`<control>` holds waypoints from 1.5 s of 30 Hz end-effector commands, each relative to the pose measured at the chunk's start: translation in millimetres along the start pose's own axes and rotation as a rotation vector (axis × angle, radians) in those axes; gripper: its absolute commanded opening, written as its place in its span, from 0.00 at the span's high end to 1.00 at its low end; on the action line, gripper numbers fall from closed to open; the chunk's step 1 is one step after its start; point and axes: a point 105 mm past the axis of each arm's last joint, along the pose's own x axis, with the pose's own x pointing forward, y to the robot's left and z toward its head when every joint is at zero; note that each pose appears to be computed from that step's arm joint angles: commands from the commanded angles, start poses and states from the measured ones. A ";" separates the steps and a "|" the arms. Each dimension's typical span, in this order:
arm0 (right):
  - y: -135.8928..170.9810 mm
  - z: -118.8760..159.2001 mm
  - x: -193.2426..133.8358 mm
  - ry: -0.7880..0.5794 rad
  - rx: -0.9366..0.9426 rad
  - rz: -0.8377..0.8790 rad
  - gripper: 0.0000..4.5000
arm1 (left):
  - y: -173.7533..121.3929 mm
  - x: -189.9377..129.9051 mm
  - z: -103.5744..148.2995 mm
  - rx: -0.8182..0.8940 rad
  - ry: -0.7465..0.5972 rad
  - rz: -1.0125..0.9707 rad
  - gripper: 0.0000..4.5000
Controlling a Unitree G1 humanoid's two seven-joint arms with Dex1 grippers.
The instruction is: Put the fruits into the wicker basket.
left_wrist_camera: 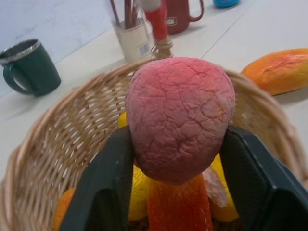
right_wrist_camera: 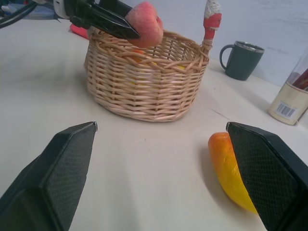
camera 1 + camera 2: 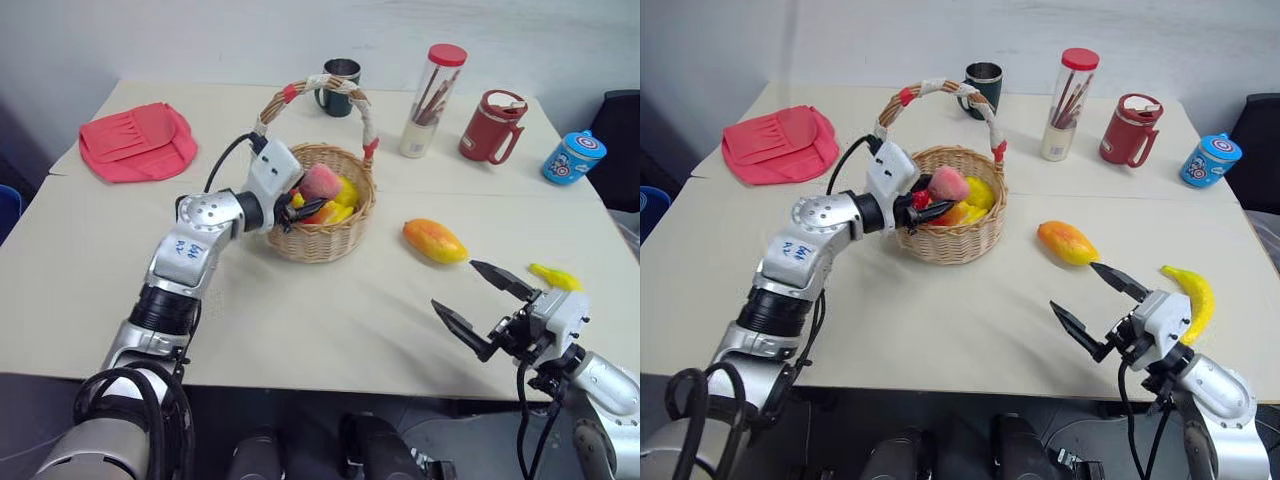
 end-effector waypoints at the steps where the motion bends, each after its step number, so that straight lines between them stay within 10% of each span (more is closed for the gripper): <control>1: -2.1 13.9 -7.1 -0.019 -0.041 -0.049 0.00 | 2.0 -10.3 26.3 0.062 -0.125 -0.018 0.15; 9: -18.6 9.7 -71.6 0.100 -0.043 -0.275 0.00 | -10.6 -80.0 20.8 0.107 -0.240 -0.223 0.02; 17: -28.4 -21.1 -117.9 0.206 0.001 -0.393 0.00 | -6.3 -176.0 -37.8 -0.019 0.033 -0.301 0.01; 26: -69.3 -1.9 -8.3 0.183 0.026 -0.048 0.00 | -13.5 -192.9 -29.8 -0.136 -0.025 -0.261 0.01; 35: -105.5 -26.4 108.1 0.480 0.110 0.043 0.00 | -35.1 -163.8 -20.4 -0.179 -0.100 -0.258 0.01; 45: -105.4 -54.6 131.6 0.679 0.194 0.164 0.04 | -39.8 -171.2 -21.7 -0.168 -0.081 -0.226 0.00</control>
